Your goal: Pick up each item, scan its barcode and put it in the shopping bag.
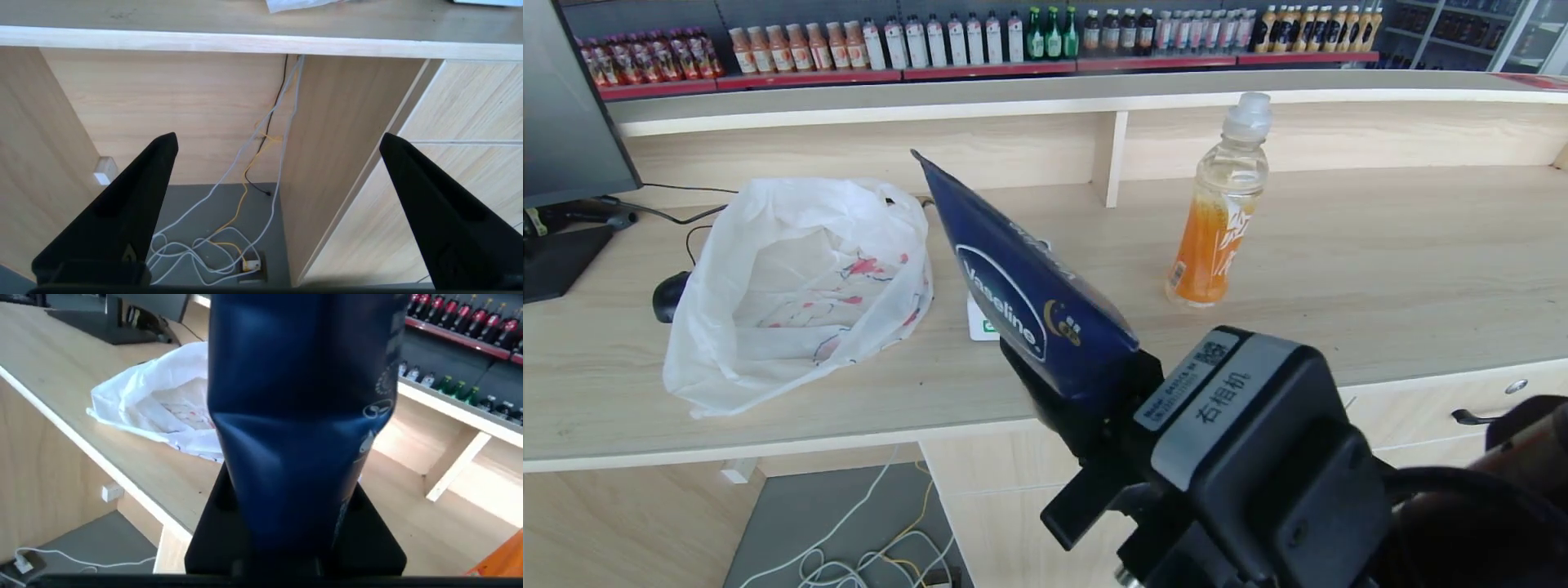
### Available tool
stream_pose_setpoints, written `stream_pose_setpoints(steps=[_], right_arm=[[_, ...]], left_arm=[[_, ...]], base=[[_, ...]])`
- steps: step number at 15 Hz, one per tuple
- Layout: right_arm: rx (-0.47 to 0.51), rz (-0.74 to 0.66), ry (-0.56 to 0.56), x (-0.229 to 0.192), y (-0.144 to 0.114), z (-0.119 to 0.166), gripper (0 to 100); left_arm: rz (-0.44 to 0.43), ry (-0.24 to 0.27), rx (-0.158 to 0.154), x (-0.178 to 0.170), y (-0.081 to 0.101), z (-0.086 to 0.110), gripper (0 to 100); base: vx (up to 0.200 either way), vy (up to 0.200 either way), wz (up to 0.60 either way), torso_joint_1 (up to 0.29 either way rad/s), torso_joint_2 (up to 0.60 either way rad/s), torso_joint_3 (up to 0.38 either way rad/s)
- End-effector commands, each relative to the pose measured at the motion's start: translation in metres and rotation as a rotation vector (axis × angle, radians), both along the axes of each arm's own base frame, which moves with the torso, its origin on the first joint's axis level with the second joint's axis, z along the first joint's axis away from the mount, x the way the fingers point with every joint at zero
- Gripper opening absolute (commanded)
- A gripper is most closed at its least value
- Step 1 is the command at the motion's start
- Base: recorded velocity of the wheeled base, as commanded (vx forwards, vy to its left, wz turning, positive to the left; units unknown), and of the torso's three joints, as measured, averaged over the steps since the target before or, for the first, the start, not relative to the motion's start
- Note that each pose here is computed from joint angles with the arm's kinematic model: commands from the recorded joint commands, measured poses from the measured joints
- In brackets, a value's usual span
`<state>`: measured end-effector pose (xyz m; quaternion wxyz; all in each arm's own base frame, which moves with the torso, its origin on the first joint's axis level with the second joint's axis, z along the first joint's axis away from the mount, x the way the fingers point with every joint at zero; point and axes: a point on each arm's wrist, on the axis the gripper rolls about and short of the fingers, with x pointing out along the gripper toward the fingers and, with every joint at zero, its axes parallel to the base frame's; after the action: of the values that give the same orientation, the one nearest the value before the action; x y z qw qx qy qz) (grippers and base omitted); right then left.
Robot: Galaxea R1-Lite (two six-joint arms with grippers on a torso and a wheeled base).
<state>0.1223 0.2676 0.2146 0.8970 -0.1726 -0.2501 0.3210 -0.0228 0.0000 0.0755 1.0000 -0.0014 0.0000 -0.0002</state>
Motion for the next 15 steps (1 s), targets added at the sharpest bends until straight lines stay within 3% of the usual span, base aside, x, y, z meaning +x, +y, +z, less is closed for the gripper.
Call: stream_pose_setpoints(steps=[1, 5, 15], right_arm=[[-0.070, 0.009, -0.056, 0.001, 0.004, -0.005, 0], [-0.155, -0.026, -0.236, -0.003, -0.002, 0.011, 0], [-0.431, 0.148, -0.426, -0.017, -0.015, -0.028, 0]], left_arm=[[0.000, 0.000, 0.000, 0.000, 0.000, 0.000, 100], [0.000, 0.000, 0.000, 0.000, 0.000, 0.000, 100], [0.000, 0.000, 0.000, 0.000, 0.000, 0.000, 100]], base=[[0.000, 0.000, 0.00, 0.000, 0.00, 0.000], [0.000, 0.000, 0.00, 0.000, 0.00, 0.000], [0.000, 0.000, 0.00, 0.000, 0.00, 0.000]])
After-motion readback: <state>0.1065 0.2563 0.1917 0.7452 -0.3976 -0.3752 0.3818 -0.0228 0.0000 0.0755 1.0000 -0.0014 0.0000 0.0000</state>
